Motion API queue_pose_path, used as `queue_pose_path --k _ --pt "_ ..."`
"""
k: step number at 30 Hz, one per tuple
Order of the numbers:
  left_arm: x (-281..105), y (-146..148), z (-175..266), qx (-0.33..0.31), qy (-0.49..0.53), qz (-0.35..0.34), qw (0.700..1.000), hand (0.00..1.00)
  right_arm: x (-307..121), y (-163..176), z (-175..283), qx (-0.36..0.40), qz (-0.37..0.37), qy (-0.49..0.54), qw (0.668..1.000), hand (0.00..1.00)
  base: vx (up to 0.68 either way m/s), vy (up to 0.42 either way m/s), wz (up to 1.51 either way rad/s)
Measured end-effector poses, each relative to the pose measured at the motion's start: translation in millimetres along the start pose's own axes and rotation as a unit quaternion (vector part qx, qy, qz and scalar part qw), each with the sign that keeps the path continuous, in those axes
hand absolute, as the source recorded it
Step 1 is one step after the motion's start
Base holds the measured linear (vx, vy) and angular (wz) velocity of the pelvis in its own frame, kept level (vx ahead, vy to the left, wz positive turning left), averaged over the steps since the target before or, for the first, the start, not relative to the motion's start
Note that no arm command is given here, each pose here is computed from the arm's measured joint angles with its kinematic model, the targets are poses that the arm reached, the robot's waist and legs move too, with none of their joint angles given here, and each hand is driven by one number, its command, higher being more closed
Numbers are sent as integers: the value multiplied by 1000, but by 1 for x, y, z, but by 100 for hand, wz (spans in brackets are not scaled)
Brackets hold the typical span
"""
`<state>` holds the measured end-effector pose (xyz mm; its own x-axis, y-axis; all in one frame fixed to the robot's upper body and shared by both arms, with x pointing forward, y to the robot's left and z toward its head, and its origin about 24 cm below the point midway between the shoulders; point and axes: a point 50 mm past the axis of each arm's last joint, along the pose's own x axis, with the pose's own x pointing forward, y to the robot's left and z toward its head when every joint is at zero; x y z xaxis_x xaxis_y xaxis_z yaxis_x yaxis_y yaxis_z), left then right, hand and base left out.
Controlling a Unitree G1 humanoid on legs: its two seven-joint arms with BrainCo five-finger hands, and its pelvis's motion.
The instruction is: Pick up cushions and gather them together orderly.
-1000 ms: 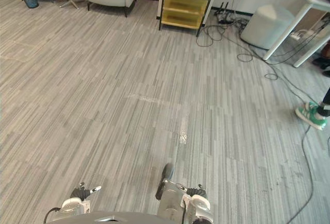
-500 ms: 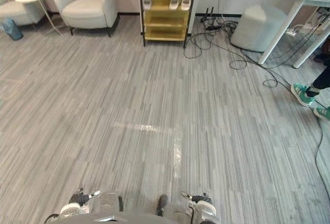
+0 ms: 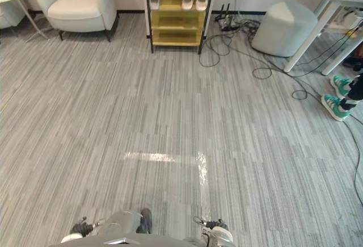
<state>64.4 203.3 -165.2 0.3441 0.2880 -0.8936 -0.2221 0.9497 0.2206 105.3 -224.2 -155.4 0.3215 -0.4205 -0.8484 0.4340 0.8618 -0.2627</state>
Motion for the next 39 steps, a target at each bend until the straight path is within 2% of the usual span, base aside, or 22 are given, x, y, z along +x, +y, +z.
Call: queue_pose_path --k 12,16,24,31,39 --pt "4 -1 20 10 -26 -3 1000 0 -1 2 14 12 3 -28 1000 0 382 -107 50" --pt "1 -18 13 0 -13 -21 1000 0 4 -15 21 18 -20 -33 999 0 314 -244 17" --pt "2 -17 19 9 -24 -29 999 0 3 -19 1 35 -25 1 999 0 211 -148 26" --pt "1 -21 18 28 -26 -38 999 0 2 -20 -4 43 -27 8 999 0 155 122 9" --pt "4 -4 16 45 -21 -21 999 0 -3 -6 -19 53 -14 30 998 0 101 137 -4"
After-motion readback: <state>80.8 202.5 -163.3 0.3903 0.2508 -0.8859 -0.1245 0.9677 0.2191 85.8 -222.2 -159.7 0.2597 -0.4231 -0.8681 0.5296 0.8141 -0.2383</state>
